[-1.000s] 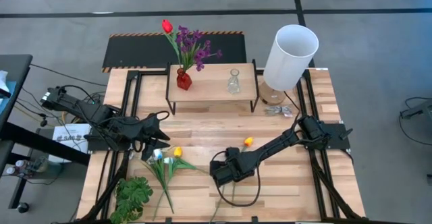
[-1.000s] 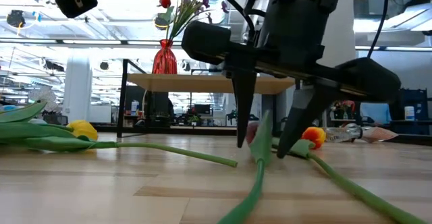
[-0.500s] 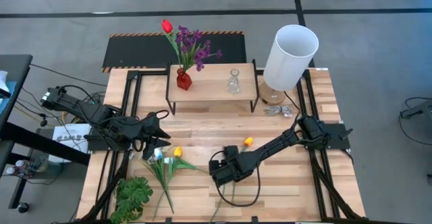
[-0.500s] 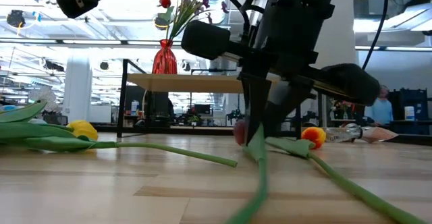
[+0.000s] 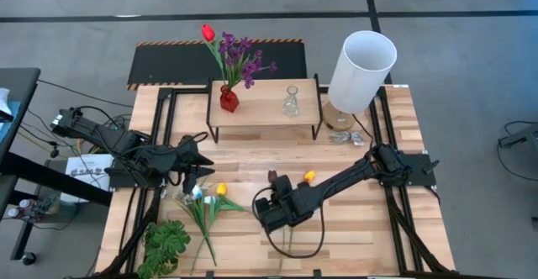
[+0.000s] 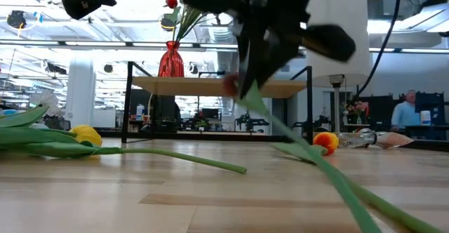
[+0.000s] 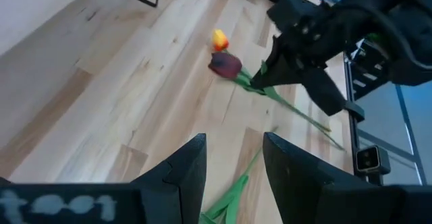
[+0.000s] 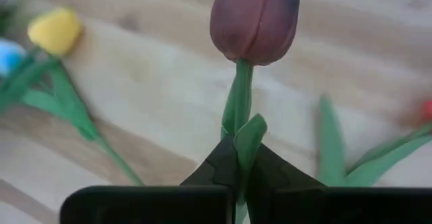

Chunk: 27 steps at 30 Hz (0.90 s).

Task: Pick and place flowers into a vace then onto a shelf
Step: Put the dark red flower into the red vase on the shelf

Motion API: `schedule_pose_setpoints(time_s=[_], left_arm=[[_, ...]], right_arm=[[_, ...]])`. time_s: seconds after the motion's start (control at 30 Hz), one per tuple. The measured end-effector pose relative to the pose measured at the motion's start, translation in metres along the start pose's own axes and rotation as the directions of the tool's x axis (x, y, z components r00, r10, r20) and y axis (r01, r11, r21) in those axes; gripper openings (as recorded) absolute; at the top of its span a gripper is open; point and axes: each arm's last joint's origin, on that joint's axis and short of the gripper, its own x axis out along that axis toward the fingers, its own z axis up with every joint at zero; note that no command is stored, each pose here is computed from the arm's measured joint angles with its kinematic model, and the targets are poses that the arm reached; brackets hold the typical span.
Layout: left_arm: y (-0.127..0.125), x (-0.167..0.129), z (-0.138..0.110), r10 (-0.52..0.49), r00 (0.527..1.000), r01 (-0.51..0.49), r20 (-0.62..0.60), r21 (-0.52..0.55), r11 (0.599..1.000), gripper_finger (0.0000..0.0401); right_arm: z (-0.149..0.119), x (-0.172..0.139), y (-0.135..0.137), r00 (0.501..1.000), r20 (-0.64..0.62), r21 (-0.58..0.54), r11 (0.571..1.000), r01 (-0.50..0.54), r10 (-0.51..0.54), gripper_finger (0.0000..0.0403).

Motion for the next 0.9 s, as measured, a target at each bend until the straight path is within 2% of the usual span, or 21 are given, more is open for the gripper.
schedule_pose_setpoints(time_s=[0.13,0.33,0.6,0.9], left_arm=[[0.0,0.0,0.001,0.005,1.0,-0.005,0.009,-0.027,1.0,0.0135],[0.0,0.0,0.002,0.0,1.0,0.001,0.025,-0.034,0.999,0.0135],[-0.007,-0.001,0.01,-0.06,0.993,0.061,0.105,-0.003,0.998,0.0135],[-0.02,0.008,0.023,-0.145,0.966,0.14,0.215,0.04,0.989,0.0135]], right_arm=[[0.01,-0.02,0.003,0.995,0.093,-0.046,0.999,0.027,-0.023,0.0002],[0.02,-0.062,0.009,0.961,0.277,-0.101,0.995,0.019,0.01,0.0001],[0.025,-0.121,0.017,0.863,0.489,-0.167,0.985,-0.053,0.129,0.0001],[0.04,-0.164,0.029,0.75,0.617,-0.249,0.963,-0.103,0.239,0.0]])
